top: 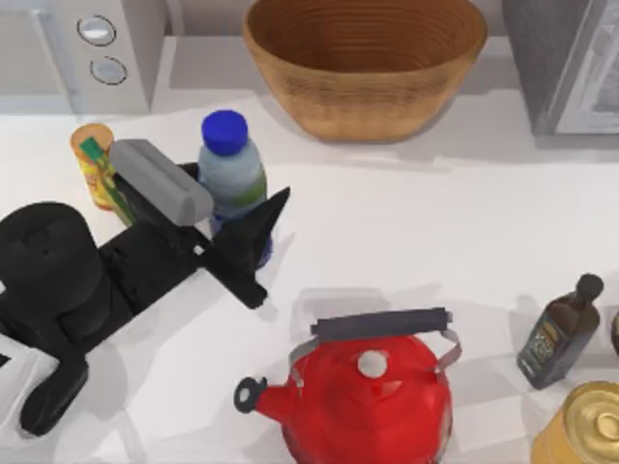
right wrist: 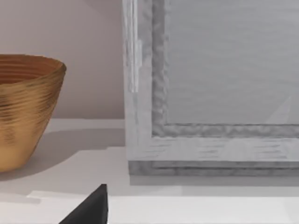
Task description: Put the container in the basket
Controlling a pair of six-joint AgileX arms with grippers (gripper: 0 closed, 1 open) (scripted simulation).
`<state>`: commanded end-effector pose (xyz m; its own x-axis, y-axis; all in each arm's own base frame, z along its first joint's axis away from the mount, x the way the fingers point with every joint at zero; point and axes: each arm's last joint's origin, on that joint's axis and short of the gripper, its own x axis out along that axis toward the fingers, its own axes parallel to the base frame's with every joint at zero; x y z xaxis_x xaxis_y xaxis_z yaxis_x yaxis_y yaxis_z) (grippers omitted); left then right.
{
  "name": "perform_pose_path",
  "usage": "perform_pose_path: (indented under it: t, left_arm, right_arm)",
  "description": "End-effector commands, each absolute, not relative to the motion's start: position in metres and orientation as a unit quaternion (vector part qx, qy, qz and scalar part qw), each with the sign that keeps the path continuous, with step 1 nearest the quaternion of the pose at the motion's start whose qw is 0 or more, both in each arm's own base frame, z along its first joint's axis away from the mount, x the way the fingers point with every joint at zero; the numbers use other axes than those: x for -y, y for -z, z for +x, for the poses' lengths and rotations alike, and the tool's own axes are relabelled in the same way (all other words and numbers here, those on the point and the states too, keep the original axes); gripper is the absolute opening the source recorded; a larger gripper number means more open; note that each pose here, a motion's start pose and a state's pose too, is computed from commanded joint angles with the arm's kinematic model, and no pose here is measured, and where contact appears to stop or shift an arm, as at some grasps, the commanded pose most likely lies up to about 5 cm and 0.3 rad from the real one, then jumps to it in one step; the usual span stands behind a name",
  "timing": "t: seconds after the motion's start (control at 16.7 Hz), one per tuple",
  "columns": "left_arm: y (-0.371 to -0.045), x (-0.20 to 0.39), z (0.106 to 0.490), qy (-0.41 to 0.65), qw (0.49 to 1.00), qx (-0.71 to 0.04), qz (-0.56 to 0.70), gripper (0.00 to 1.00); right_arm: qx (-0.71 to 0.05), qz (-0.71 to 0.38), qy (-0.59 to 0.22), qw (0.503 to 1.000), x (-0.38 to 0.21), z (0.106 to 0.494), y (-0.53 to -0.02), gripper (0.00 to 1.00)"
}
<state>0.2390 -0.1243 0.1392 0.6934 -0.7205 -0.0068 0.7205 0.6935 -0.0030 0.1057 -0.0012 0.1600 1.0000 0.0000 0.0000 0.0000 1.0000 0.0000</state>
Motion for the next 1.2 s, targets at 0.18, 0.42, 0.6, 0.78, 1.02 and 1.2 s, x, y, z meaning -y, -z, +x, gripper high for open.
perform_pose_path:
  t: [0.18,0.42,0.6,0.78,1.02,1.2]
  left_arm:
    - [-0.140,0.128,0.241,0.397,0.918,-0.002,0.001,0.00]
    - [-0.147,0.149,0.270,0.416,0.909,-0.007,0.004,0.00]
    - [-0.159,0.170,0.316,0.418,0.909,-0.015,0.005,0.00]
    - [-0.190,0.191,0.373,0.411,0.912,-0.001,0.006,0.00]
    - [-0.243,0.207,0.432,0.400,0.916,0.017,0.008,0.00]
    - [-0.268,0.210,0.455,0.393,0.919,0.011,0.010,0.00]
  right_arm:
    - [0.000,0.000,0.000,1.000,0.001,0.106,-0.160,1.00]
    - [0.000,0.000,0.000,1.000,0.001,0.106,-0.160,1.00]
    - [0.000,0.000,0.000,1.000,0.001,0.106,-0.160,1.00]
    - [0.000,0.000,0.000,1.000,0.001,0.106,-0.160,1.00]
    - [0.000,0.000,0.000,1.000,0.001,0.106,-0.160,1.00]
    - [0.000,0.000,0.000,1.000,0.001,0.106,-0.160,1.00]
